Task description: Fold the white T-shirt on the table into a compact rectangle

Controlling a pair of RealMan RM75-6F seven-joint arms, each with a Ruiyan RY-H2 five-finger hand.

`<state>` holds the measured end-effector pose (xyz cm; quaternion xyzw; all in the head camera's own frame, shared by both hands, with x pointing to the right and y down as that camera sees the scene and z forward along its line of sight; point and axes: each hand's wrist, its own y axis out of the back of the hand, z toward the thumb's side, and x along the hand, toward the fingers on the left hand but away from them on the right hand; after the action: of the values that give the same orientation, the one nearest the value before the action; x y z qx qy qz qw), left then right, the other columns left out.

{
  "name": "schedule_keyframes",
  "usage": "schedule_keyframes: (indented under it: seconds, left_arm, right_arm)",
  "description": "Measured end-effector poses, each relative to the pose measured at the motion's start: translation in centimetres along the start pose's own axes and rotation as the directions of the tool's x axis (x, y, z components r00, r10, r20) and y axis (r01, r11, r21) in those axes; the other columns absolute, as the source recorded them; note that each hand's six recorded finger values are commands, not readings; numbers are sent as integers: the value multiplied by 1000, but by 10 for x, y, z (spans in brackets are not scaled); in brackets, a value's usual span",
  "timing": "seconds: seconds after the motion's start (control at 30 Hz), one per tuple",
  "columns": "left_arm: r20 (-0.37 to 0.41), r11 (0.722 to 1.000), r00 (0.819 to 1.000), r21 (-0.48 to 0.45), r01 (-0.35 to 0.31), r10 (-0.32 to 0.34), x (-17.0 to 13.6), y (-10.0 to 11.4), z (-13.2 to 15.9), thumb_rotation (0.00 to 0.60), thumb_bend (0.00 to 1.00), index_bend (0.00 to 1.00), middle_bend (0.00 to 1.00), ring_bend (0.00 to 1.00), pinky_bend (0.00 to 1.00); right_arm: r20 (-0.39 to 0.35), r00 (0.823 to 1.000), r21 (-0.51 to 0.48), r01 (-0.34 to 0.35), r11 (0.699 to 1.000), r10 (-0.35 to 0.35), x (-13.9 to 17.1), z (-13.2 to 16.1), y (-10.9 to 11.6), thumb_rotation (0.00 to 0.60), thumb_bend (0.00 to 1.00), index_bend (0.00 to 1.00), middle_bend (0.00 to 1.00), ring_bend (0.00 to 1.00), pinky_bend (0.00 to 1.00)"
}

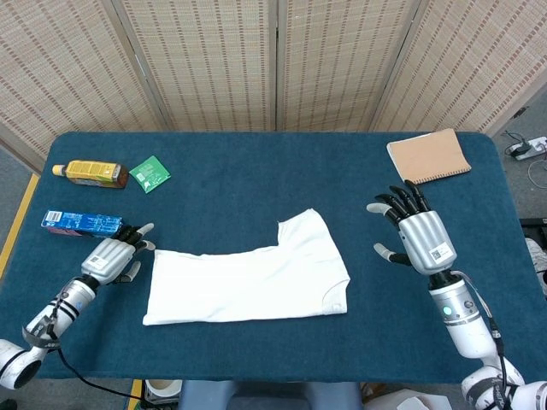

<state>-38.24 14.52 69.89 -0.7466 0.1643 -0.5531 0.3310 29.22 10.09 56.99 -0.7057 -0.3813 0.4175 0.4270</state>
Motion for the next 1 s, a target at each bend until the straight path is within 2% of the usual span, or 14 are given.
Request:
schedule_keyframes:
  seconds: [0.2, 0.3, 0.67, 1.0]
  left_arm:
    - [-22, 999, 1000, -31, 5, -6, 18, -4, 8, 600, 469, 351, 0, 0, 0]
    - [-22, 999, 1000, -35, 3, -4, 24, -6, 14, 600, 448, 368, 0, 0, 0]
    - [-27, 1000, 1000, -6, 2, -3, 36, -11, 23, 600, 443, 486, 0, 0, 0]
    - [-48, 1000, 999, -2, 19, -19, 44, -18, 23, 600, 443, 508, 0, 0, 0]
  right_arm:
    - [22, 1000, -10, 11, 1000, -11, 5, -7, 3, 600, 142, 309, 248, 103, 0]
    - [33, 999, -15, 15, 1000, -15, 8, -11, 4, 600, 142, 310, 249, 103, 0]
    - [68, 997, -32, 29, 999, -26, 14, -22, 6, 600, 142, 316, 257, 103, 0]
    - [88, 995, -40, 39, 998, -36, 17, -29, 8, 600, 143, 324, 263, 103, 0]
